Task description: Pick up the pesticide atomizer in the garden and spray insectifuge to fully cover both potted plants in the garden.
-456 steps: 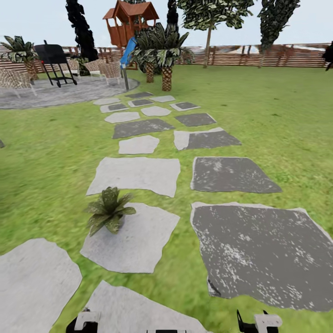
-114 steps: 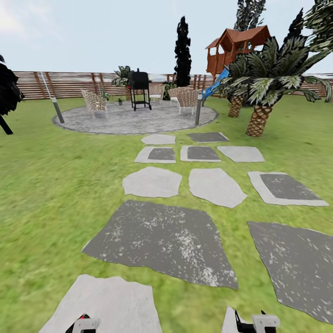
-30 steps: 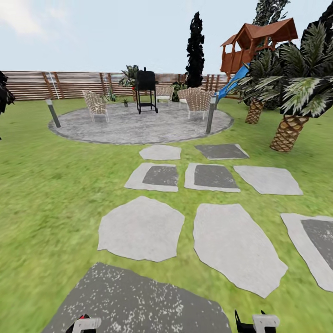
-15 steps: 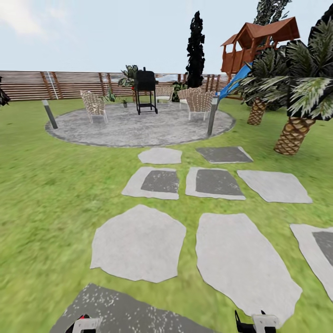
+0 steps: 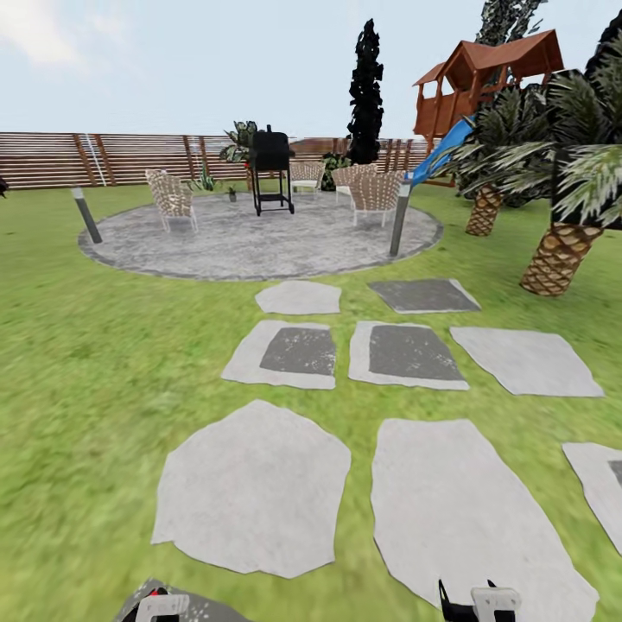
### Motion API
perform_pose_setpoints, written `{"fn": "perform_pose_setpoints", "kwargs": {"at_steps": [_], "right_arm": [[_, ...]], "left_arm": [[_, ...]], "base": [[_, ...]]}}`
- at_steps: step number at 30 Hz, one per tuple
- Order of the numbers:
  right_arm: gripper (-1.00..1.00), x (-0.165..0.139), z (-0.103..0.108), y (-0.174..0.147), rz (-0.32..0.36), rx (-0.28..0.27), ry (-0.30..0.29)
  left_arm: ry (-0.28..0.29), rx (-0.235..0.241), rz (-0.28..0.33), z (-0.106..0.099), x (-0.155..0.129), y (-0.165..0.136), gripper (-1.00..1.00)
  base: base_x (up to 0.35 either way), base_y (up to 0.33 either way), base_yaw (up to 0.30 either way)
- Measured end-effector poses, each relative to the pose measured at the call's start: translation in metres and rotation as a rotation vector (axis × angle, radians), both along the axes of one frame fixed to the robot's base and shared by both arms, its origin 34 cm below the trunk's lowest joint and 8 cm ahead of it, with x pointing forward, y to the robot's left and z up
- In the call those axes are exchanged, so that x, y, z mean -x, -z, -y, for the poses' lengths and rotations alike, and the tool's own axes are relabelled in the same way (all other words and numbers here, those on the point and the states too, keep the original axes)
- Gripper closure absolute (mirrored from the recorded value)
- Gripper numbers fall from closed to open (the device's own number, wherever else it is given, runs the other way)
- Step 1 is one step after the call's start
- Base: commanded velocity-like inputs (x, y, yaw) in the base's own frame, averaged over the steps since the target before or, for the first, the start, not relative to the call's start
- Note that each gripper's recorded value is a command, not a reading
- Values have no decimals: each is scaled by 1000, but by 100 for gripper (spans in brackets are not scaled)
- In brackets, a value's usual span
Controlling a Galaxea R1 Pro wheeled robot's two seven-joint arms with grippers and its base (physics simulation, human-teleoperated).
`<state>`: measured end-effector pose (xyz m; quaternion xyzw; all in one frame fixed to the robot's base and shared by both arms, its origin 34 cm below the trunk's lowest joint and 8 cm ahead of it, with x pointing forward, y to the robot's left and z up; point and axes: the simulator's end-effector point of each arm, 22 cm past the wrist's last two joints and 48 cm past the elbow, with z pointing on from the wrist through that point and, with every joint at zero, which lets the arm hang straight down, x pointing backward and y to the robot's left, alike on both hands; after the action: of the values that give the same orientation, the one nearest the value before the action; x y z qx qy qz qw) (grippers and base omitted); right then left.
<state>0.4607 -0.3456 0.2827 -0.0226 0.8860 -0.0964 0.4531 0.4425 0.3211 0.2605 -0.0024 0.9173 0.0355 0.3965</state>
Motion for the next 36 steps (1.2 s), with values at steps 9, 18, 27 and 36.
{"fn": "perform_pose_setpoints", "kwargs": {"at_steps": [9,18,27,36], "right_arm": [[-100,0,0,0,-1,0,1],[-100,0,0,0,0,0,0],[-100,0,0,0,0,0,0],[-100,0,0,0,0,0,0]], "left_arm": [[0,1,-1,0,0,0,100],[0,0,0,0,0,0,100],[1,1,0,0,0,0,100],[1,0,1,0,0,0,100]], "base": [[340,0,0],[340,0,0],[340,0,0],[340,0,0]]}}
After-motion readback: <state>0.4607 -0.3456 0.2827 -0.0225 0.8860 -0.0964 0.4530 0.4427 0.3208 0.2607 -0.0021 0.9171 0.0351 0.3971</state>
